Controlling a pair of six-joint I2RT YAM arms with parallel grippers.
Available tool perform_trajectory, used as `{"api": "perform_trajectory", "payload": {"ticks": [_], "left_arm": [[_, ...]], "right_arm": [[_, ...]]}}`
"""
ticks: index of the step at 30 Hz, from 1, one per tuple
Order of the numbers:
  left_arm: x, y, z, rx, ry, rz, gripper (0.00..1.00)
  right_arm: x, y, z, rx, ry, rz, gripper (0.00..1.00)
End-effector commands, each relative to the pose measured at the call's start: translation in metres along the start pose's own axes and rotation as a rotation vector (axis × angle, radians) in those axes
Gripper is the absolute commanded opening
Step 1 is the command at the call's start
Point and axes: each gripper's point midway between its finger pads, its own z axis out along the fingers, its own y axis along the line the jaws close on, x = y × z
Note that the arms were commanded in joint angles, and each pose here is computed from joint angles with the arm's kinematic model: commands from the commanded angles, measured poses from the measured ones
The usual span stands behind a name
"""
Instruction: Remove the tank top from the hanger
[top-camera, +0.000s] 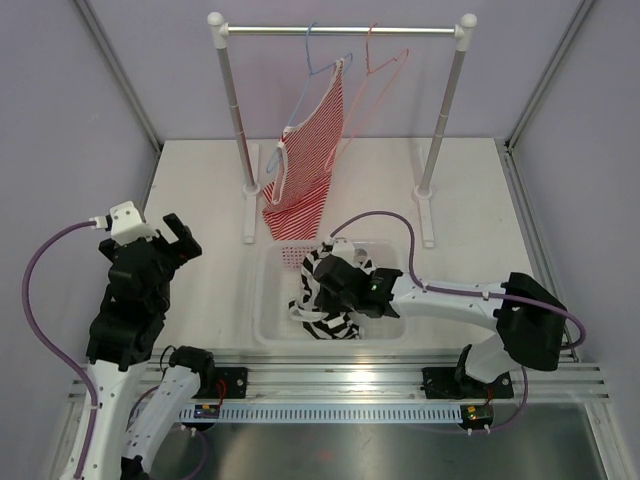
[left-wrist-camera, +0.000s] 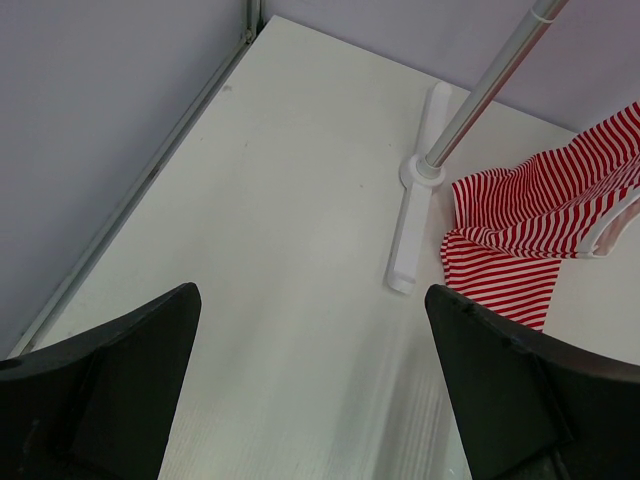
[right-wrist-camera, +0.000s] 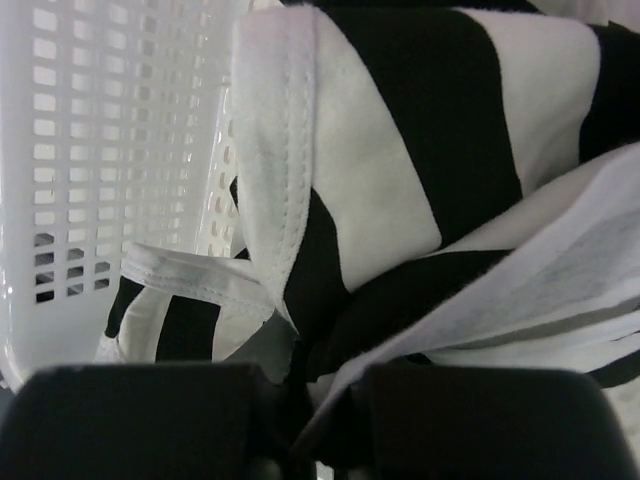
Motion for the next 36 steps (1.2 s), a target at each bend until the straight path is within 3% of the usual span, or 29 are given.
{"api": "perform_trajectory", "payload": {"ticks": [1,6,9,10,13,21,25,27,31,36], "left_arm": [[-0.006,-0.007,0.005,0.026,-0.017,0.002,0.99],[-0.005,-0.008,0.005,0.034,-0.016,-0.002,0.99],[-0.004,-0.008,0.007,0.033,-0.007,0.006,0.99],[-0.002,-0.008,0.008,0.029,0.001,0.009,0.99],[-0.001,-0.008,0.009,0.024,0.010,0.014,0.99],[-0.005,-0.008,0.005,0.029,0.006,0.014,0.99],[-0.008,-0.013,0.002,0.069,0.001,0.033,0.99],[-0.007,-0.017,0.001,0.103,-0.005,0.048,0.99],[-0.009,-0.018,-0.003,0.129,-0.034,0.069,0.99],[0.000,-0.020,-0.004,0.172,-0.043,0.127,0.99]], "right_arm": [[0.004,0.010,0.018,-0.028,-0.016,0.091,0.00],[0.020,0.007,0.027,-0.008,0.054,0.074,0.02],[0.002,0.014,0.009,0.000,0.033,0.025,0.40],[-0.019,0.020,-0.005,-0.006,-0.028,0.026,0.65],[-0.055,0.021,-0.038,0.017,-0.126,-0.020,0.99],[-0.119,0.007,-0.120,0.088,-0.335,-0.135,0.99],[-0.165,-0.053,-0.166,0.359,-0.561,-0.236,0.99],[-0.178,-0.081,-0.178,0.444,-0.571,-0.244,0.99],[-0.202,-0.153,-0.204,0.477,-0.601,-0.091,0.99],[-0.200,-0.195,-0.237,0.590,-0.641,-0.112,1.00]]}}
